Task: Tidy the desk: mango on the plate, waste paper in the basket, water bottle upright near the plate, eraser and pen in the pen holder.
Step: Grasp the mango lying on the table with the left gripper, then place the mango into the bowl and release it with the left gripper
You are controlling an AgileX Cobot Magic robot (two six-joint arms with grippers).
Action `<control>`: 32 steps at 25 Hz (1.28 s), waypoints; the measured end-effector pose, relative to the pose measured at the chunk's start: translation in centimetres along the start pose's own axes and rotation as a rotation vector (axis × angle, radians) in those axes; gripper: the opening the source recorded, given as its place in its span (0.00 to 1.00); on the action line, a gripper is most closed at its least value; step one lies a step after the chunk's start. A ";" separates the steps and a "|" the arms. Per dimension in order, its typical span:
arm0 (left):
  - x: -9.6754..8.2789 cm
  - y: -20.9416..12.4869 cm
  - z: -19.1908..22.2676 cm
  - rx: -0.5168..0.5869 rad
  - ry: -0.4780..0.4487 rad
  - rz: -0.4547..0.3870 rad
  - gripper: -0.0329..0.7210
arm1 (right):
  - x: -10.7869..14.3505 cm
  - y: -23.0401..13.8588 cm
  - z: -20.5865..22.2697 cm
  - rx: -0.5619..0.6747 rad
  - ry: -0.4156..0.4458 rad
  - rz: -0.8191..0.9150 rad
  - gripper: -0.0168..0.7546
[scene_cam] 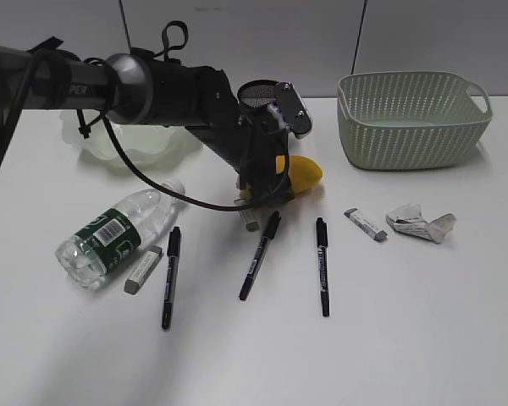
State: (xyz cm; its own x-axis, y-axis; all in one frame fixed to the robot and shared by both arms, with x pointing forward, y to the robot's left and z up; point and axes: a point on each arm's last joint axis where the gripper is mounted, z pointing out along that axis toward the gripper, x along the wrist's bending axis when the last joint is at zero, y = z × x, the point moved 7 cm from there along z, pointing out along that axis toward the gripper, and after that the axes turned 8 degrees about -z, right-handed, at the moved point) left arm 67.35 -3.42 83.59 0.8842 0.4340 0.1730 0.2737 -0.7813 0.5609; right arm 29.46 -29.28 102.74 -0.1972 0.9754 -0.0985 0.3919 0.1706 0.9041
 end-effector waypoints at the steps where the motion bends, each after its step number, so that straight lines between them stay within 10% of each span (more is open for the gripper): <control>1: 0.0 0.0 0.0 0.000 0.001 0.000 0.83 | 0.0 0.0 0.0 0.000 0.000 0.000 0.38; 10: -0.3 0.5 -1.7 0.017 -0.033 -0.050 0.81 | 0.0 0.0 0.0 0.000 -0.001 0.000 0.38; 16: 1.2 6.3 -11.4 -0.171 -0.019 -0.138 0.81 | 0.0 0.0 0.0 0.000 -0.001 0.000 0.38; 21: 7.6 7.4 -19.1 -0.355 0.125 -0.277 0.81 | 0.0 0.0 0.0 0.000 -0.001 0.000 0.38; 27: 17.1 -0.7 -18.7 -0.323 0.277 -0.500 0.81 | 0.0 0.0 0.0 0.000 -0.001 0.000 0.38; 32: 19.3 -5.4 -15.3 -0.250 0.285 -0.587 0.81 | 0.0 0.0 0.0 0.000 -0.001 0.000 0.38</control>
State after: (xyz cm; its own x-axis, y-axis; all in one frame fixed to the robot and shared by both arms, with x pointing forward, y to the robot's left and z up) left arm 77.16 16.05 96.29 0.4736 0.8802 -0.0297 0.5503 -0.2694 0.7903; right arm 29.47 -29.29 102.74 -0.1967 0.9754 -0.0993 0.3916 0.1710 0.9041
